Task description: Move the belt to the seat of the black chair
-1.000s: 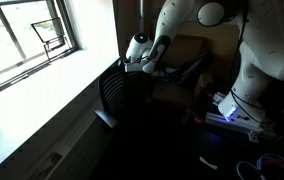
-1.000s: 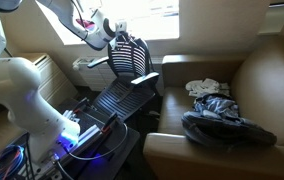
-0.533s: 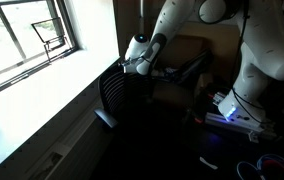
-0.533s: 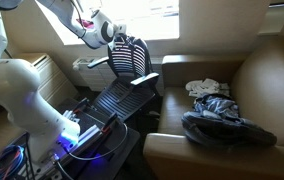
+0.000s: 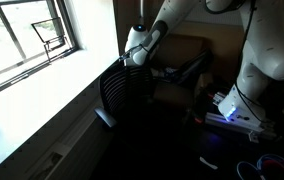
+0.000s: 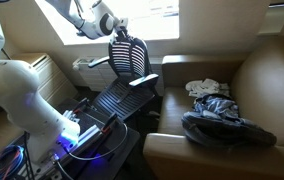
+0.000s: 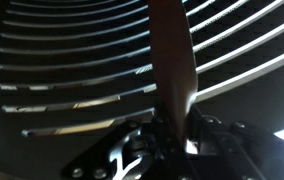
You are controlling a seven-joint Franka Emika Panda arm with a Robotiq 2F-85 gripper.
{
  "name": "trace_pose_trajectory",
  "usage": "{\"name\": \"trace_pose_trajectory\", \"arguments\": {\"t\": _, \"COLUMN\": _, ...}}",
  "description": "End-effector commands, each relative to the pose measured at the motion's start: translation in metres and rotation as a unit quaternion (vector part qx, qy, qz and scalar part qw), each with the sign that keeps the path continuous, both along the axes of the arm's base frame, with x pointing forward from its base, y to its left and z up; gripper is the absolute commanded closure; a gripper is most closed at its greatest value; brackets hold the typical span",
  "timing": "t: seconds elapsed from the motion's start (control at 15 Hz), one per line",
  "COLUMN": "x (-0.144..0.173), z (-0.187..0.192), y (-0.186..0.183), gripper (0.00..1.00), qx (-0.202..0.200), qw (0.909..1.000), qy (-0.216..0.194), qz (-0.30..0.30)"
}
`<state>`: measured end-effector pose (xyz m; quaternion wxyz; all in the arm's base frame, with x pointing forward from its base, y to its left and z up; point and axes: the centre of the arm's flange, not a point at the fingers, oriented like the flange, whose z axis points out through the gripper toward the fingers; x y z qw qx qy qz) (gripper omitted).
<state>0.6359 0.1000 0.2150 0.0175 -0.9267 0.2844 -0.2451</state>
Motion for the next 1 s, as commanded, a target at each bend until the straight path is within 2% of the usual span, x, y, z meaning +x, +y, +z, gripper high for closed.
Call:
{"name": "trace_pose_trajectory", "arguments": {"t": 0.0, "x": -0.012, "z": 0.093, "y": -0.007, "gripper": 0.95, "qx": -0.023, "qw": 0.9993, "qy": 0.001, "qz": 0.031}}
{"name": "trace_pose_trajectory", "arguments": {"t": 0.13, "x": -0.016, "z": 0.142, "y": -0.011, "gripper": 0.95, "qx": -0.041, "qw": 0.9977, "qy": -0.040, "qz": 0.036}}
{"name": "trace_pose_trajectory", "arguments": {"t": 0.27, "x": -0.020, "z": 0.194, "y": -0.015, "gripper": 0.95, "qx": -0.044, "qw": 0.9931, "qy": -0.102, "qz": 0.036}}
{"name": "trace_pose_trajectory", "arguments": {"t": 0.4, "x": -0.029, "z": 0.245, "y": -0.016, "gripper": 0.95, "qx": -0.014, "qw": 0.9866, "qy": -0.157, "qz": 0.041}}
{"name": "trace_pose_trajectory", "arguments": {"t": 0.6, "x": -0.050, "z": 0.317, "y": -0.007, "gripper": 0.95, "qx": 0.018, "qw": 0.9687, "qy": -0.245, "qz": 0.037}}
{"name": "trace_pose_trajectory", "arguments": {"t": 0.8, "x": -0.072, "z": 0.382, "y": 0.004, "gripper": 0.95, "qx": 0.042, "qw": 0.9457, "qy": -0.318, "qz": 0.050}}
{"name": "trace_pose_trajectory", "arguments": {"t": 0.87, "x": -0.079, "z": 0.402, "y": 0.007, "gripper": 0.95, "qx": 0.050, "qw": 0.9420, "qy": -0.328, "qz": 0.051}}
{"name": "trace_pose_trajectory", "arguments": {"t": 0.93, "x": -0.086, "z": 0.421, "y": 0.012, "gripper": 0.95, "qx": 0.053, "qw": 0.9440, "qy": -0.323, "qz": 0.042}}
